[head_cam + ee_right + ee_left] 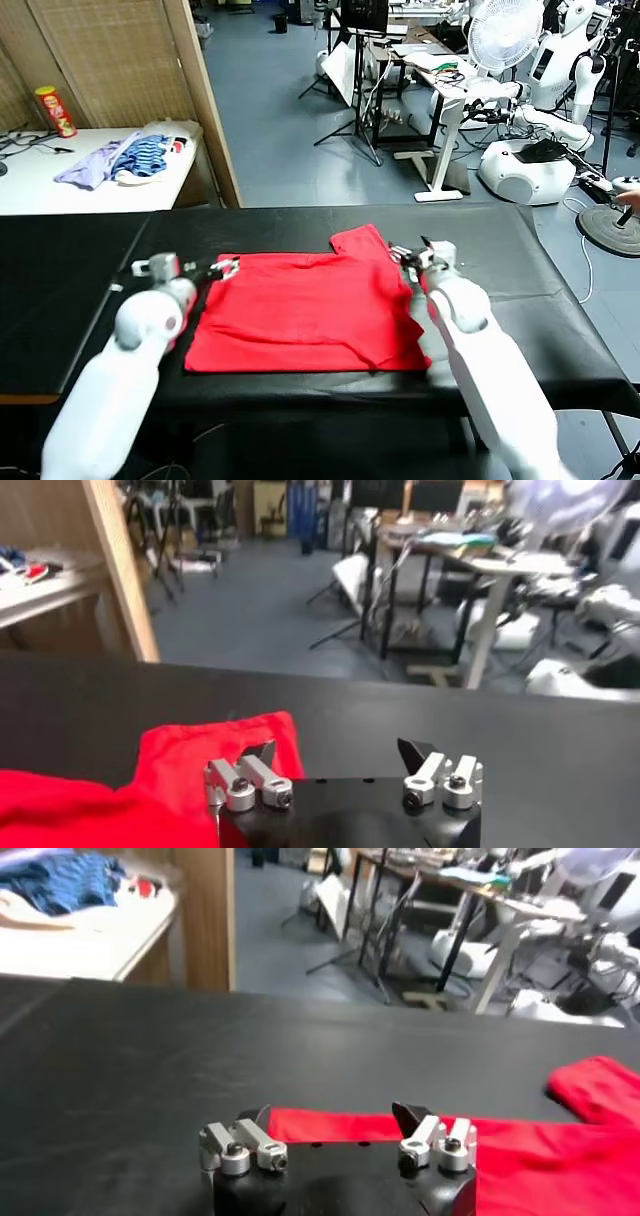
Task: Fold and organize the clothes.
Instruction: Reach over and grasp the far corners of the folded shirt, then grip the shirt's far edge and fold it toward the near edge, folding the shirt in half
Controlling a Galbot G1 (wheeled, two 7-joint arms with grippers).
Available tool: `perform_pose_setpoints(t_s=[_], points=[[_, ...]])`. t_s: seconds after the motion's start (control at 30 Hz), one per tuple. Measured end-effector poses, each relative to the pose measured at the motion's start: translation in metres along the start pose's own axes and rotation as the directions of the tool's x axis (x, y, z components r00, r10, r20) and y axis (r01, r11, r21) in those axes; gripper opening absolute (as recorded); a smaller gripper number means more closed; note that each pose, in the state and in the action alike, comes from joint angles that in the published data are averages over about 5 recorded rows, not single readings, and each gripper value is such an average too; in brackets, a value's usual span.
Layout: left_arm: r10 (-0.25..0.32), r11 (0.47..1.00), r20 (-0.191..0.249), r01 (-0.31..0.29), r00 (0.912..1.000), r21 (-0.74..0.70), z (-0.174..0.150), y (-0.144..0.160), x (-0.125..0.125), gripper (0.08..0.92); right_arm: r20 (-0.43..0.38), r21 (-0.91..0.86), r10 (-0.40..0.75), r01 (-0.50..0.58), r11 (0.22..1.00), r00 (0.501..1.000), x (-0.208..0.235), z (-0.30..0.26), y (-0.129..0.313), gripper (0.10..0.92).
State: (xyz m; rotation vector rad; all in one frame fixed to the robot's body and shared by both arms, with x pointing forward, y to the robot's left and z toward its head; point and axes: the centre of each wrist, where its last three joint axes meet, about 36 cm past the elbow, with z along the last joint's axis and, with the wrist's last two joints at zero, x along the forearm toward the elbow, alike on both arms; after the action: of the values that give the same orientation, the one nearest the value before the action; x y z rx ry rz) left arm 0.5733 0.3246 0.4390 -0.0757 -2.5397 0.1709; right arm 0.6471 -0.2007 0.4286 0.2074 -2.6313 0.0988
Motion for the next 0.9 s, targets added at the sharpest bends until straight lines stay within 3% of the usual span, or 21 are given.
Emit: perform_pose_setpoints(t_s=[0.13,0.2,0.3,0.53,0.67,0.9], points=[[-0.011,1.0,-0.024,0.011,0.9997,-0.002,-0.001,0.007,-0.013,0.793,-0.034,-0.01,-0.011,0.011,1.0,0.999,-0.013,0.004,0.006,0.746],[-0.01,1.0,-0.025,0.01,0.9996,-0.001,-0.002,0.009,-0.016,0.769,-0.043,-0.014,-0.018,0.017,1.0,0.999,-0.016,0.006,0.009,0.661],[-0.005,1.0,-0.022,0.005,0.9998,0.001,-0.003,0.011,-0.019,0.65,-0.051,-0.018,-0.024,0.023,1.0,0.998,-0.019,0.008,0.013,0.497],[0.02,1.0,-0.015,-0.021,0.9997,-0.01,0.001,0.011,-0.022,0.251,-0.035,-0.034,-0.025,0.024,0.999,0.999,-0.021,0.012,0.015,0.158],[0.028,0.999,-0.01,-0.028,0.9996,-0.015,0.005,0.01,-0.021,0.125,0.018,-0.027,-0.019,0.019,0.999,1.0,-0.021,0.018,0.014,0.123],[0.026,0.999,0.064,-0.022,0.9976,-0.049,0.005,0.007,-0.011,0.126,0.149,-0.003,-0.052,0.053,0.999,0.988,-0.005,0.028,0.005,0.123]])
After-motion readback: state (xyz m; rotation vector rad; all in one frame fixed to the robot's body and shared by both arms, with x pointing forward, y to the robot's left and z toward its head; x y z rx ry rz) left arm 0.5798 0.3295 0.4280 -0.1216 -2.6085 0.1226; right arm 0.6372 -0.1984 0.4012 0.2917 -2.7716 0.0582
